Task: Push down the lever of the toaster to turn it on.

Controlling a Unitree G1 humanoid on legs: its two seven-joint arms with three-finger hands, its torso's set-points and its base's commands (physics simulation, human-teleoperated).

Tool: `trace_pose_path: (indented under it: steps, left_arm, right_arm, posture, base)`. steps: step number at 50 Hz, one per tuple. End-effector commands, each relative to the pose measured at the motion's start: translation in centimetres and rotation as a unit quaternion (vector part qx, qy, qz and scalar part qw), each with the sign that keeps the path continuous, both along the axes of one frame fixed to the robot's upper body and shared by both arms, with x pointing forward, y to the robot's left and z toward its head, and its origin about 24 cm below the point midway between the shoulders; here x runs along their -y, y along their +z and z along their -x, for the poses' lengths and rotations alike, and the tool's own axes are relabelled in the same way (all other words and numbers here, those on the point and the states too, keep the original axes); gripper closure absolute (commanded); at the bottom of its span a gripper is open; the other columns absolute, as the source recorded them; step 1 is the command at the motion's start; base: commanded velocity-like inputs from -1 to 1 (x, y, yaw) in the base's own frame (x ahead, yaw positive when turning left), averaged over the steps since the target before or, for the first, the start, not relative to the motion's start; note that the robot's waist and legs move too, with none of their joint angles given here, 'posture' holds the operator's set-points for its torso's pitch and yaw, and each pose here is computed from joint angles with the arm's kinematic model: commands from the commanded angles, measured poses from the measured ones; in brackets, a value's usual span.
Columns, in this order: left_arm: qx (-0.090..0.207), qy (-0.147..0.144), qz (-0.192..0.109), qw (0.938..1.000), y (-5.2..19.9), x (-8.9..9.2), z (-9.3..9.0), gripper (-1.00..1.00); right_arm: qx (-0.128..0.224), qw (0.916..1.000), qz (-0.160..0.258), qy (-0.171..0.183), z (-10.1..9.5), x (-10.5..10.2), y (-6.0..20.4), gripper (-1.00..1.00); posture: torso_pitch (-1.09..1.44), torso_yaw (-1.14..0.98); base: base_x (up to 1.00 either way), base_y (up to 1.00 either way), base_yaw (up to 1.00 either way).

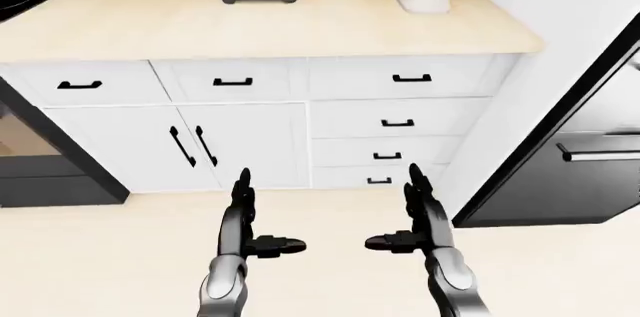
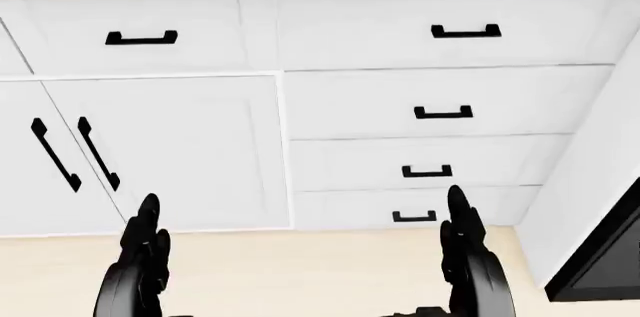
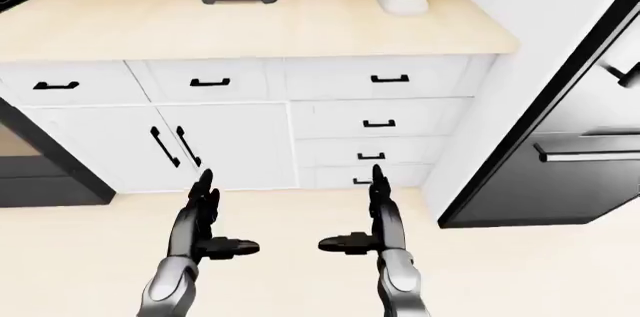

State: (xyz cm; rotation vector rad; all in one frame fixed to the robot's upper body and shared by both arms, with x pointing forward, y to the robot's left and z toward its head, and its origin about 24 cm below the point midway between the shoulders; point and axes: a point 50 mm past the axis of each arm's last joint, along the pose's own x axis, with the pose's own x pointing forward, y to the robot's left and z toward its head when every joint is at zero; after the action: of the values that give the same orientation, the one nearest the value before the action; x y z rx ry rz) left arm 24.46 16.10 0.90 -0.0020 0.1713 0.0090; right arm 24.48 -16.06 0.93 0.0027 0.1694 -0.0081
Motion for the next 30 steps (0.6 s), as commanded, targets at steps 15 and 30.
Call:
trace_pose_path:
  steps: [15,30]
  left_arm:
    - [0.089,0.005,-0.003,0.996,3.37,-0.15,-1.02,-1.0]
    - [0.089,0.008,-0.005,0.996,3.44,-0.2,-1.09,-1.0]
  right_arm:
    - [0.085,0.9961,0.018,0.014,-0.99,-0.23,3.09,-1.0]
    - [0.088,0.9956,0.03,0.002,-0.85,0.06,3.42,-1.0]
  posture:
    - [0.0,0.0]
    - [0.0,0.0]
  base:
    - [0.0,0.0,0.0]
    - [0.0,0.05,0.0]
